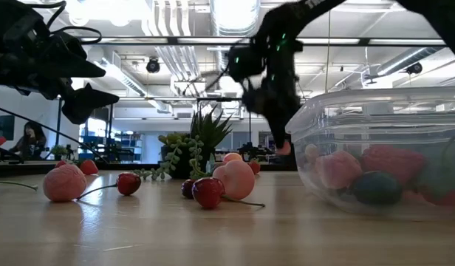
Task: Pick and placing Produce into tupperware
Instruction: Put the top apricot into the bin
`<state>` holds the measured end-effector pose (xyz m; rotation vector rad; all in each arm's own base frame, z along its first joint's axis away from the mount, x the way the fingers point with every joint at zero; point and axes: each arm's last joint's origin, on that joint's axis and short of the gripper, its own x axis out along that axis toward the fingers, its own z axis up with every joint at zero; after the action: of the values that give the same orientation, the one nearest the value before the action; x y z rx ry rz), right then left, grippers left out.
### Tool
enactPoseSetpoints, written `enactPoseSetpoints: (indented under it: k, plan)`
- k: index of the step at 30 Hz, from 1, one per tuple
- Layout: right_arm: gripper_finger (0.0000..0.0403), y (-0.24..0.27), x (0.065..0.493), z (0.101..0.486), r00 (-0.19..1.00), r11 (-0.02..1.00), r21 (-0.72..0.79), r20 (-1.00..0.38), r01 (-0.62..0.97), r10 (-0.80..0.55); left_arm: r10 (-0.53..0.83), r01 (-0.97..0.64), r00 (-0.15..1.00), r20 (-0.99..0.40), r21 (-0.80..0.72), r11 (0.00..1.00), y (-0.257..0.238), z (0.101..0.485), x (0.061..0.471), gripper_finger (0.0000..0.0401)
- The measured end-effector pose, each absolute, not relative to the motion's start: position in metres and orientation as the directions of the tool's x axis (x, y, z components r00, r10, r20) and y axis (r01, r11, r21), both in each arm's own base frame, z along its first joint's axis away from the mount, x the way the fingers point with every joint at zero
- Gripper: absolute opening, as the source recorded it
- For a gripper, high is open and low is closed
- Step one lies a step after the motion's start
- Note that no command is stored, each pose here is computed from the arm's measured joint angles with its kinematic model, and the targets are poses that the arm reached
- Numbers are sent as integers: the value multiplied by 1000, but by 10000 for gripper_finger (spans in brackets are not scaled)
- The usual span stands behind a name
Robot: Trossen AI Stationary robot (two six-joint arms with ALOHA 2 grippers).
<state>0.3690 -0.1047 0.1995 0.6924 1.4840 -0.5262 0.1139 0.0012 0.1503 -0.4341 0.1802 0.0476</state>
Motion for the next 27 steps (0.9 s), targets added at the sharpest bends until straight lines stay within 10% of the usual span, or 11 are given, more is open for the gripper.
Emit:
enactPoseSetpoints:
  k: [12,27]
  plan:
    - [105,23,320,317,243,669,419,-907,615,344,8,-85,983,-184,-414,906,1,150,114,277]
    - [113,125,348,245,111,657,174,-984,734,138,8,-84,983,-183,-414,906,1,150,114,277]
